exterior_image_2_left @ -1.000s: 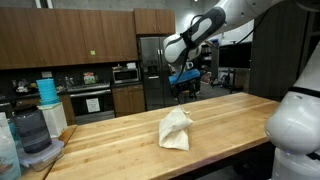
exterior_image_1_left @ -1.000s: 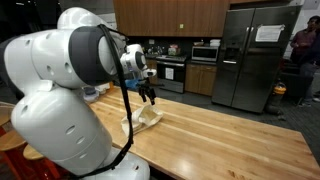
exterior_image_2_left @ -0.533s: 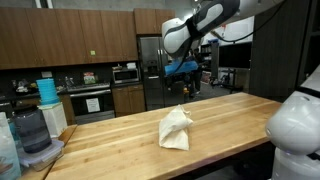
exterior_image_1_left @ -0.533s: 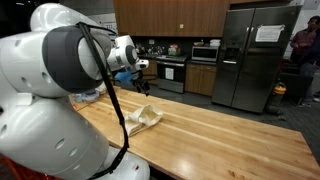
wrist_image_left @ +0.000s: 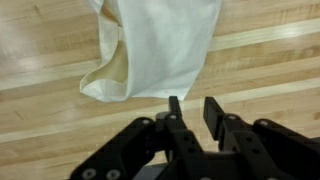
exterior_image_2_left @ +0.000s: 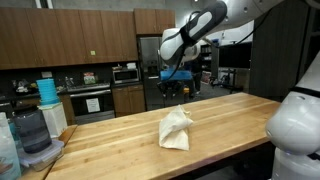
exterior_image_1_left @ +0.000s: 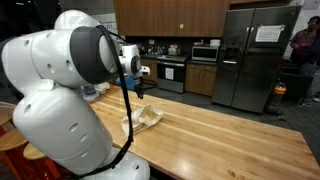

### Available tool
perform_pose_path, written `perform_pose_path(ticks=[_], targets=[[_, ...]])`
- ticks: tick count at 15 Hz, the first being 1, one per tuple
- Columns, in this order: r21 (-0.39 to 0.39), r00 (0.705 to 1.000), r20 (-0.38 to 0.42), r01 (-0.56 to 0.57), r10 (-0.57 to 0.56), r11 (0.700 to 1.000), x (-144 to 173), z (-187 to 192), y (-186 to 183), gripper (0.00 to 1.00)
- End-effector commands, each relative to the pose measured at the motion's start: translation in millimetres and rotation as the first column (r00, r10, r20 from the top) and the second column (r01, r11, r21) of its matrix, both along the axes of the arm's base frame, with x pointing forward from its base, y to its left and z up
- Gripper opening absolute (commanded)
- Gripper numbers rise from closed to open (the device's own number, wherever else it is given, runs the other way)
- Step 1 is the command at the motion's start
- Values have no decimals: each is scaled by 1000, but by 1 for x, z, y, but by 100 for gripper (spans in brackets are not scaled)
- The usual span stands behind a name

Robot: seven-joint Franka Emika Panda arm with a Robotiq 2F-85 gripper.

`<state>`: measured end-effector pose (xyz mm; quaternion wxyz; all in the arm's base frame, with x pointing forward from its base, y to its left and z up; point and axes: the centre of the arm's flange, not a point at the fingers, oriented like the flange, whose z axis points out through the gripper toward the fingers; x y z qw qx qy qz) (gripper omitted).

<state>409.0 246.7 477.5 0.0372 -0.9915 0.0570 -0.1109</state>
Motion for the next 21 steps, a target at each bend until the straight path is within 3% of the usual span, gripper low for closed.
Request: perform_pose_path(ticks=[1,6,9,14,17,21], targets=[[39,997,-74,-18,20,999,17,-23,-2,1],[-15,978,-205,23,-26,1000,26,-55,-3,0],[-52,960,-276,36,-49,998,28,-68,-5,6],[-117,927,-361,65,-104,991,36,-88,-4,8],[-139,916,-383,76,-124,987,44,-103,-4,7],[-147,923,-370,51,-103,988,61,-127,-4,0]])
